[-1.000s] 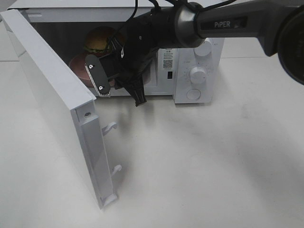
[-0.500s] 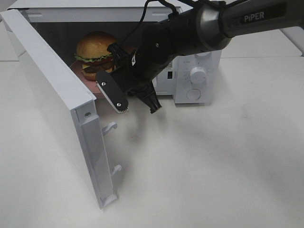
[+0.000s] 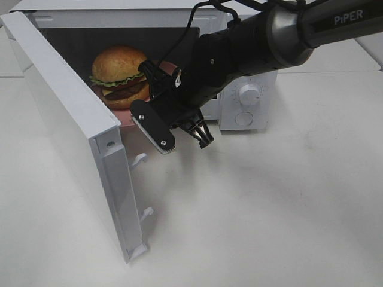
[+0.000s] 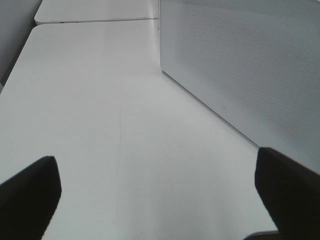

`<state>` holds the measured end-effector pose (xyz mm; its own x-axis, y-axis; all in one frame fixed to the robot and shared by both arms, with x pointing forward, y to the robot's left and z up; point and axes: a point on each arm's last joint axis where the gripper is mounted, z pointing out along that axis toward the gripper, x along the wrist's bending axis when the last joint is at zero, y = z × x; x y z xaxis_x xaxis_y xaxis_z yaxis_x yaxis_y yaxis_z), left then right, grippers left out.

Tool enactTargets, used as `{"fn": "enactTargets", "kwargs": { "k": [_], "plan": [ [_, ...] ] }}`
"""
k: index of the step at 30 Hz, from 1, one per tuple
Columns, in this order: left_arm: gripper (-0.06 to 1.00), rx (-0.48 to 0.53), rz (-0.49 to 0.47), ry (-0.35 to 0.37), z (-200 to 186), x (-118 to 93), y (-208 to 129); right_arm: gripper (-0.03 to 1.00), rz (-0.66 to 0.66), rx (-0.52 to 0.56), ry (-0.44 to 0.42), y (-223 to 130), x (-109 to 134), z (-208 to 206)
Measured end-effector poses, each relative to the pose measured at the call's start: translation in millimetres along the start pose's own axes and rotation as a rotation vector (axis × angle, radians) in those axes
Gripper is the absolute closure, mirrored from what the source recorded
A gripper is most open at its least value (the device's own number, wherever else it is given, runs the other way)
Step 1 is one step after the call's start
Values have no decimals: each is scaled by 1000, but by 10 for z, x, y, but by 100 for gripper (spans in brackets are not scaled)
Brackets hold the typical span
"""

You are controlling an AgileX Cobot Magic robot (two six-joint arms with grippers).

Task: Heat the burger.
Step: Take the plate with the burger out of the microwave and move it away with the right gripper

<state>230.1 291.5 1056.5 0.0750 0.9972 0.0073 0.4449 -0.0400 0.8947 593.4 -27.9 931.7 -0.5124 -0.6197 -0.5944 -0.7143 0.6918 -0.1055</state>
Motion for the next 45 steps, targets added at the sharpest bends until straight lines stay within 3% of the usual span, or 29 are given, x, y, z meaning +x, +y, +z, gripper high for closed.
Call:
{"fn": "enactTargets", "kwargs": {
  "k": [12,28,45],
  "plan": [
    [-3,0,0,0,0,0,0,83,-9,23,-89,-32,146,-178],
    [-3,0,0,0,0,0,0,83,-34,25,-88,40,491,-508],
    [-3,0,0,0,0,0,0,83,11,33,-127,85,686,-862]
  ]
}}
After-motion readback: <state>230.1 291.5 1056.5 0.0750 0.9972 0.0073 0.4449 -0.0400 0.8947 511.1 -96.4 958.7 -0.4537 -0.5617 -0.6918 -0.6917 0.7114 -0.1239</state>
